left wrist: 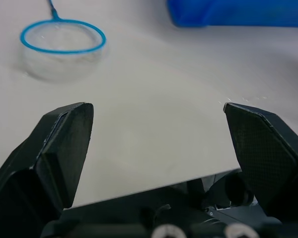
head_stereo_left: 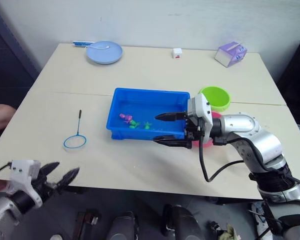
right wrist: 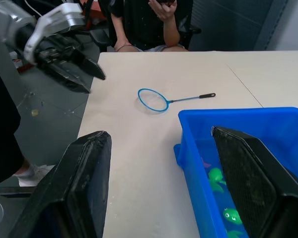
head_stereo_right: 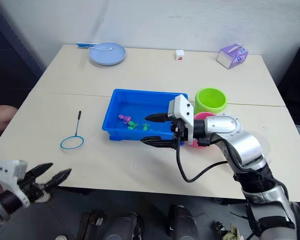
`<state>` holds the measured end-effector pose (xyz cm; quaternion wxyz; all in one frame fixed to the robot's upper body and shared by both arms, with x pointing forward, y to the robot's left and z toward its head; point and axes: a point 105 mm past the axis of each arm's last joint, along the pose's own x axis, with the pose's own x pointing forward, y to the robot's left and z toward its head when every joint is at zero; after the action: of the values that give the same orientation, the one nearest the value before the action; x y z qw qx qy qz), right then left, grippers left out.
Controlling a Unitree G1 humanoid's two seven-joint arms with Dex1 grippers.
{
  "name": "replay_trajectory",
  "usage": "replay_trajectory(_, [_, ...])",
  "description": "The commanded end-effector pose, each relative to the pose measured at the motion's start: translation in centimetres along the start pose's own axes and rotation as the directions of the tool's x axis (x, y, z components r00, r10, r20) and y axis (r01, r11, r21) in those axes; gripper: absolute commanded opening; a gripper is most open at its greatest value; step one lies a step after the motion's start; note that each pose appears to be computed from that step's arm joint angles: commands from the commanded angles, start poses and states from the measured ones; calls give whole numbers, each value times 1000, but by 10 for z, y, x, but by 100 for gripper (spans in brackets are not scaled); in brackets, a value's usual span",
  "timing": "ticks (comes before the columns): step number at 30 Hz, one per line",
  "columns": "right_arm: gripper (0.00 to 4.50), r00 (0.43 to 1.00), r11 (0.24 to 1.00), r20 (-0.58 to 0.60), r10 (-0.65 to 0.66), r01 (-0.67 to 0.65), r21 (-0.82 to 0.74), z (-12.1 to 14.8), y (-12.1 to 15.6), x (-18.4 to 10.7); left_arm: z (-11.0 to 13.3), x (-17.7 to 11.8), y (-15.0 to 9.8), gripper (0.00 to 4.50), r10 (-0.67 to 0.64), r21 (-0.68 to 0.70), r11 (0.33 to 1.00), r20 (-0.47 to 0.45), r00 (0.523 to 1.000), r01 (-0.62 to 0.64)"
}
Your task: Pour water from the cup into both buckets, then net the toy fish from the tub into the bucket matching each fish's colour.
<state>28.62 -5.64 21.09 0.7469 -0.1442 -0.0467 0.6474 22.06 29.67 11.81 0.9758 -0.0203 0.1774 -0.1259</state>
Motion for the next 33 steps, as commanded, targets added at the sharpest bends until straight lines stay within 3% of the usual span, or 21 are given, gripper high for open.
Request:
replay_trajectory(1, [445,999,998,22,-31,32,-54,10,2,-3,14,18,27,450,100,-6,995,-55,993,-100])
replay_trajectory(11, [445,985,984,11,-172,172,-47,7,12,-12,53,108,67,450,204,10,979,-174,963,-205])
replay_trajectory(15, [445,971,970,8,-240,241,-34,8,18,-17,49,145,68,450,214,-41,972,-257,943,-232])
replay_trajectory(20, [445,954,953,-4,-300,300,-30,8,22,-23,39,166,63,450,206,-14,975,-296,933,-220])
replay_trajectory(23, [450,944,944,-9,-329,329,-32,9,24,-25,31,174,56,380,171,-13,983,-311,935,-184])
replay_trajectory(30, [450,932,932,-24,-362,360,-41,10,25,-32,29,178,56,113,177,-7,982,-315,932,-188])
replay_trajectory(32, [450,934,934,-32,-357,356,-40,9,25,-33,31,178,55,16,164,0,985,-304,939,-172])
replay_trajectory(33, [450,936,937,-35,-350,349,-31,9,25,-34,32,177,56,2,157,-4,986,-292,943,-165])
